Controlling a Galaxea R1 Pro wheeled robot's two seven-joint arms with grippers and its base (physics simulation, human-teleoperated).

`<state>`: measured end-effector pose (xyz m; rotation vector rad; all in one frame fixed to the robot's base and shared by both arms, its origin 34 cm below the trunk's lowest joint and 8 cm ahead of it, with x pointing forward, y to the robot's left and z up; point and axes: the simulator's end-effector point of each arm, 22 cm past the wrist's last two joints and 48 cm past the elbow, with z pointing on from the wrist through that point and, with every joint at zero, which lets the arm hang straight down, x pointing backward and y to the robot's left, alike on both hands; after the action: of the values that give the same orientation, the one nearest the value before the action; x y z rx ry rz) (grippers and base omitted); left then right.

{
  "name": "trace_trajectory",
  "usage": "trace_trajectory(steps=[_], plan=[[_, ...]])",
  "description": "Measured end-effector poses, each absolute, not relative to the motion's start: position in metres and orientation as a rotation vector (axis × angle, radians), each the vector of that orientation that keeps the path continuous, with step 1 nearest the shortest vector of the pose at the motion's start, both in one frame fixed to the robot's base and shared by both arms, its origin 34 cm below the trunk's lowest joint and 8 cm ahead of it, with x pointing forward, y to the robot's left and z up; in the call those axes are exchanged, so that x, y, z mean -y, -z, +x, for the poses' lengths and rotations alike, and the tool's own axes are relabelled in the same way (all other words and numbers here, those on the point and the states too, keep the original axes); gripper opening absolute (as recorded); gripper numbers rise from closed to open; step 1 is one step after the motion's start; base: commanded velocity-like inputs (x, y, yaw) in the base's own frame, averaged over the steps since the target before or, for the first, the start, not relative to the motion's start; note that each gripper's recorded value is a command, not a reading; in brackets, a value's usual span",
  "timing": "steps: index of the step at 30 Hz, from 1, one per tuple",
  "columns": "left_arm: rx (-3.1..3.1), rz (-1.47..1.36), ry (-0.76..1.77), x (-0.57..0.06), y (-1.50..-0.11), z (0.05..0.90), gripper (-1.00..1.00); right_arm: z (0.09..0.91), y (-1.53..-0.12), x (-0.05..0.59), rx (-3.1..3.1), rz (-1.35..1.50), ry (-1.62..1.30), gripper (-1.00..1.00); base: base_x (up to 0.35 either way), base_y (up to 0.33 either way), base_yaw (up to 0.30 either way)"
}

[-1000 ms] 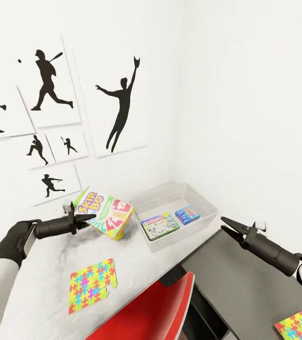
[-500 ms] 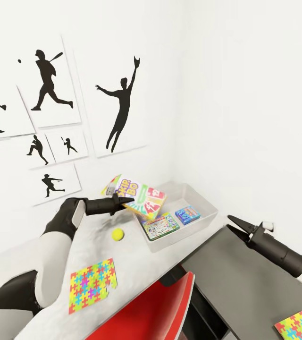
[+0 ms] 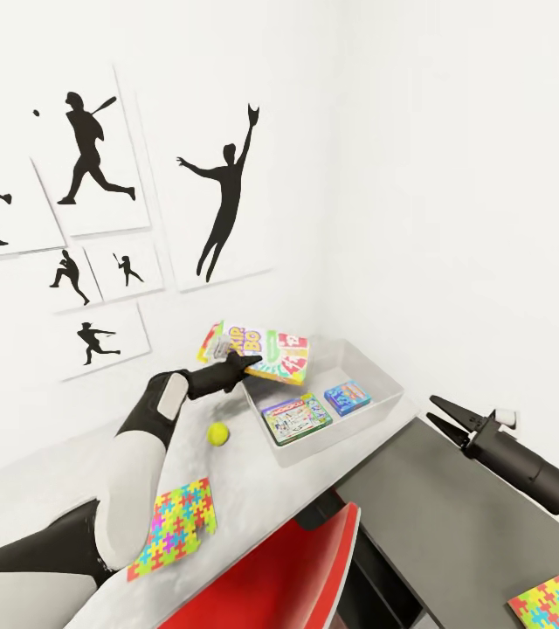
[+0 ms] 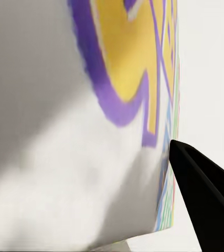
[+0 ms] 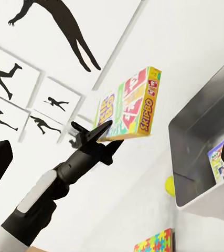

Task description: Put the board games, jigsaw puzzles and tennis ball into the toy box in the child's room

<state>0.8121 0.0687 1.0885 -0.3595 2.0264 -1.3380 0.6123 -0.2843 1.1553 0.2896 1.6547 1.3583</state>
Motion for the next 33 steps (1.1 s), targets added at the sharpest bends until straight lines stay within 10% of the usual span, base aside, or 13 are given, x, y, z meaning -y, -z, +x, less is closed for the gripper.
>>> trace_trajectory(steps=[16, 33], plan=[[-2.046, -0.749, 1.073, -0.072, -0.966, 0.804, -1.00, 0.613, -1.155, 0.284, -1.654, 0.292, -1.355, 1.00, 0.000, 0.000, 0.000], [-2.083, -0.569, 1.373, -0.063, -1.060, 0.810, -1.00, 0.612, -1.155, 0.284, -1.657, 0.289, -1.353, 1.00, 0.000, 0.000, 0.000]])
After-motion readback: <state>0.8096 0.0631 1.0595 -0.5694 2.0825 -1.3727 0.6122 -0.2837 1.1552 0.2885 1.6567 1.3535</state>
